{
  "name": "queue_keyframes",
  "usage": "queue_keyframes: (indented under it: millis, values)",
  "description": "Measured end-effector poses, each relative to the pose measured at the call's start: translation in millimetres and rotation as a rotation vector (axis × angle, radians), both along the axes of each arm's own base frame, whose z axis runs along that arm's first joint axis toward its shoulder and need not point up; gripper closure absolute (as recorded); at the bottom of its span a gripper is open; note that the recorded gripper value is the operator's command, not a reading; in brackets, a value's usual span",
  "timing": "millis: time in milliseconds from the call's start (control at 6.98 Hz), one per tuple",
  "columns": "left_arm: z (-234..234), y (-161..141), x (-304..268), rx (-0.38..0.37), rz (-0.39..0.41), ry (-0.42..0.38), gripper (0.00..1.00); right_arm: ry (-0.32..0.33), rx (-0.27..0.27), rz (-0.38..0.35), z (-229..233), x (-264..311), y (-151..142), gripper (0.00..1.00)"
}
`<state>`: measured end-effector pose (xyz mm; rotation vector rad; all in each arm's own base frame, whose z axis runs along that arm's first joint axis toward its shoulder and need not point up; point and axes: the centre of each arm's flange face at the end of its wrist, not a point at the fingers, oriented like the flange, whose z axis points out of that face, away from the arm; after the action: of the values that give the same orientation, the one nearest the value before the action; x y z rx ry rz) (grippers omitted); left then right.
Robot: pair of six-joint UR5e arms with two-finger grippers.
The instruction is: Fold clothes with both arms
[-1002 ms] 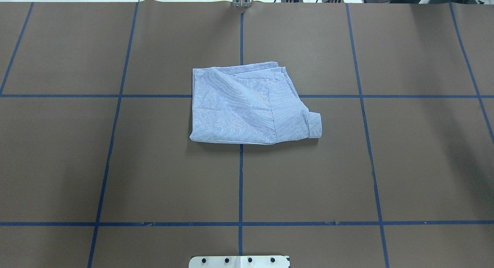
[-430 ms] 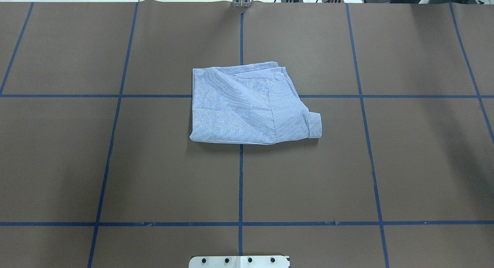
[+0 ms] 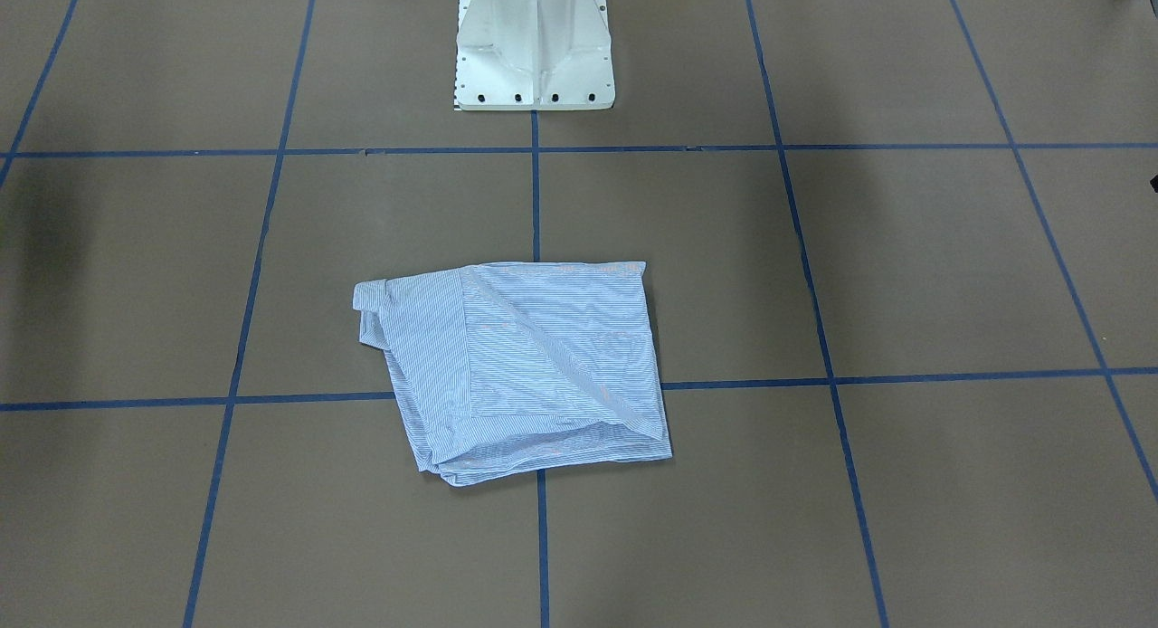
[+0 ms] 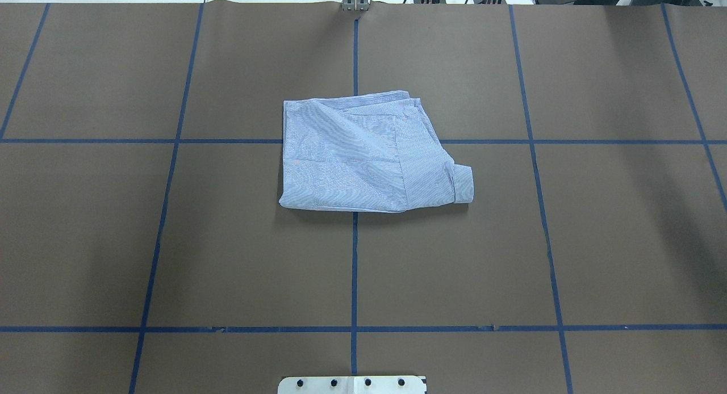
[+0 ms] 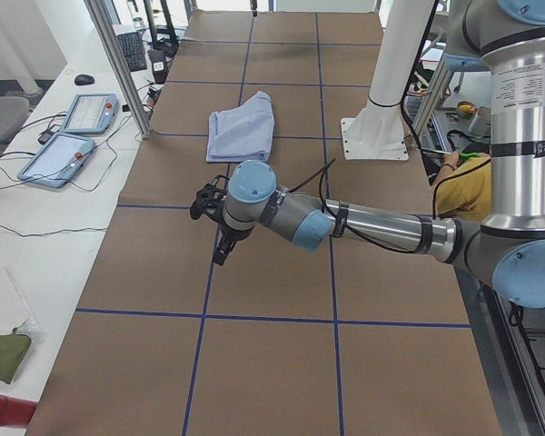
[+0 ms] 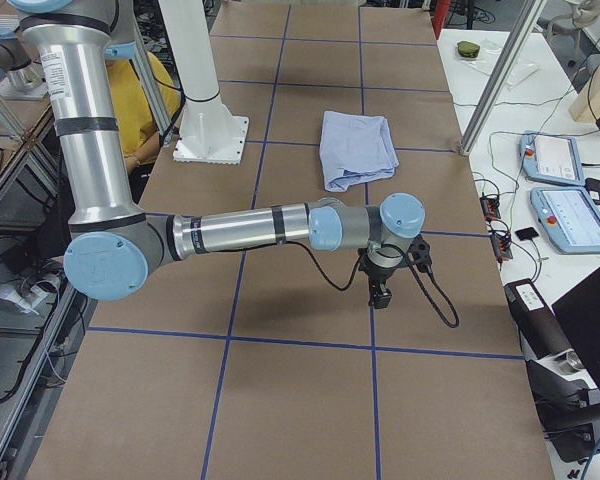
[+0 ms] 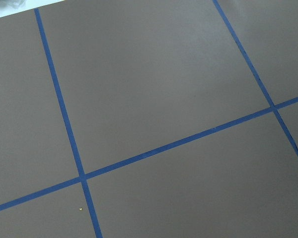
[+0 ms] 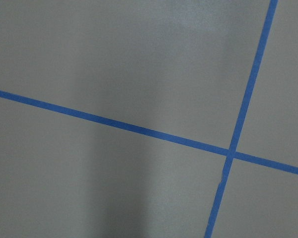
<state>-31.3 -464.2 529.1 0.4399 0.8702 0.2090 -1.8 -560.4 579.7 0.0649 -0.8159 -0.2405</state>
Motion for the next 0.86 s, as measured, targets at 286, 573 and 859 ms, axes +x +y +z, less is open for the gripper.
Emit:
queue_keyframes:
  millis: [286, 573, 859]
  values:
    - [1.0, 0.2, -0.8, -0.001, -0.003, -0.004, 0.01, 0.001, 0.0, 0.0, 0.0, 0.1, -0.2, 0.0]
    - [1.7, 0.2, -1.2, -0.003, -0.006, -0.008, 0.01, 0.001, 0.0, 0.0, 0.2, 0.0, -0.1, 0.0]
    - [1.4, -0.4, -2.5, 0.001, -0.015, -0.025, 0.01, 0.001, 0.0, 0.0, 0.3, 0.1, 0.0, 0.0]
